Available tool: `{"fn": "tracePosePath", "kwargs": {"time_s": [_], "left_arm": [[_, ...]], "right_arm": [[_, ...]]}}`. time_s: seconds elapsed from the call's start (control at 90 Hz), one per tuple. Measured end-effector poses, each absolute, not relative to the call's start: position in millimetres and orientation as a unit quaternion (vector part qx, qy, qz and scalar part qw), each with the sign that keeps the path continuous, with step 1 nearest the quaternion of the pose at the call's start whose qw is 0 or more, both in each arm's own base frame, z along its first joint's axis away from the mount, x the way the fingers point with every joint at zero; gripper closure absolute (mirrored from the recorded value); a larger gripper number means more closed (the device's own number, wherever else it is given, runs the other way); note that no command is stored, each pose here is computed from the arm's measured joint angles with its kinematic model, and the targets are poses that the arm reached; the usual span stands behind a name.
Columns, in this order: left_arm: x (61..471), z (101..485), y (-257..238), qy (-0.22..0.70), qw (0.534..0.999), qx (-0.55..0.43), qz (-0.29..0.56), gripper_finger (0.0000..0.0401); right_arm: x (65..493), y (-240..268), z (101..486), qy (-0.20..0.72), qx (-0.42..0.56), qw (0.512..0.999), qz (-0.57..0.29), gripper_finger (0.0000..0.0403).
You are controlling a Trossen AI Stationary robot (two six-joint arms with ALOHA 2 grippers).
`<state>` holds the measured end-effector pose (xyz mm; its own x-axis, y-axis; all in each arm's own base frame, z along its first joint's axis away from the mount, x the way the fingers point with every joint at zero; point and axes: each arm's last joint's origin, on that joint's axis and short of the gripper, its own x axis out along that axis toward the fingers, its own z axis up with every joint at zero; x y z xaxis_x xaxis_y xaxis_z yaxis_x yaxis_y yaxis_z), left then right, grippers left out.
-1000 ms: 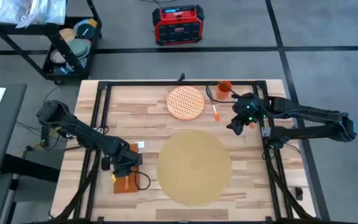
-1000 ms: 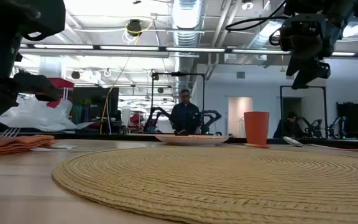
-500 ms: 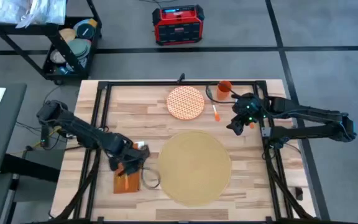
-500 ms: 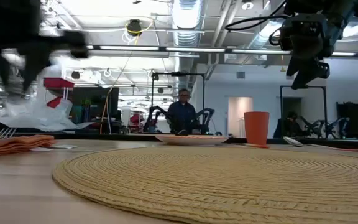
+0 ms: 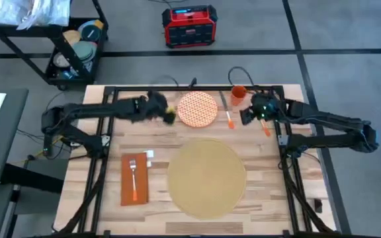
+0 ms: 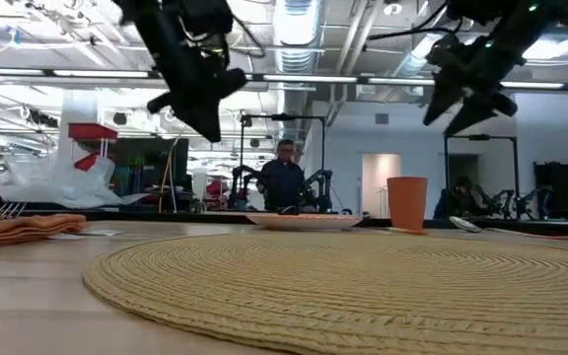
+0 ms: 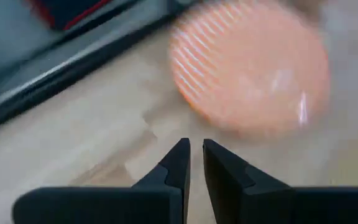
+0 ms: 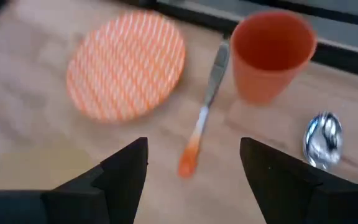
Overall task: Set table place
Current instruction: Put the orange table knife on top of the brown placemat
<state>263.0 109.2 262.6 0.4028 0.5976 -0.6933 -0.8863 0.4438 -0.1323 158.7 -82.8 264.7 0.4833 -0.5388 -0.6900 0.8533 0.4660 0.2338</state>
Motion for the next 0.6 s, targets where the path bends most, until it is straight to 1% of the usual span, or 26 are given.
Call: {"fn": "tracePosePath", "kwargs": {"time_s": [0.178, 0.289, 0.378, 0.444, 0.533, 0.6], "left_arm": [[265.8, 279.3, 142.5, 0.163, 0.821, -0.317, 0.446, 0.0377], [271.4, 289.0, 145.1, 0.091, 0.824, -0.353, 0.433, 0.0377], [275.6, 291.6, 140.2, 0.079, 0.832, -0.357, 0.417, 0.0377], [277.5, 291.4, 136.2, 0.089, 0.839, -0.347, 0.409, 0.0377], [278.8, 290.6, 132.7, 0.102, 0.847, -0.331, 0.403, 0.0377], [279.5, 289.9, 130.4, 0.113, 0.852, -0.322, 0.396, 0.0377]], "right_arm": [[134.0, -111.3, 257.6, 0.310, 0.259, 0.749, -0.525, 0.0158], [118.0, -122.5, 253.7, 0.346, 0.279, 0.733, -0.515, 0.0158], [107.0, -127.0, 247.2, 0.393, 0.286, 0.705, -0.516, 0.0158], [102.8, -132.8, 243.9, 0.406, 0.291, 0.694, -0.518, 0.0158], [104.7, -139.5, 240.4, 0.399, 0.320, 0.699, -0.500, 0.0158], [118.1, -143.8, 235.3, 0.386, 0.350, 0.714, -0.468, 0.0158]]}}
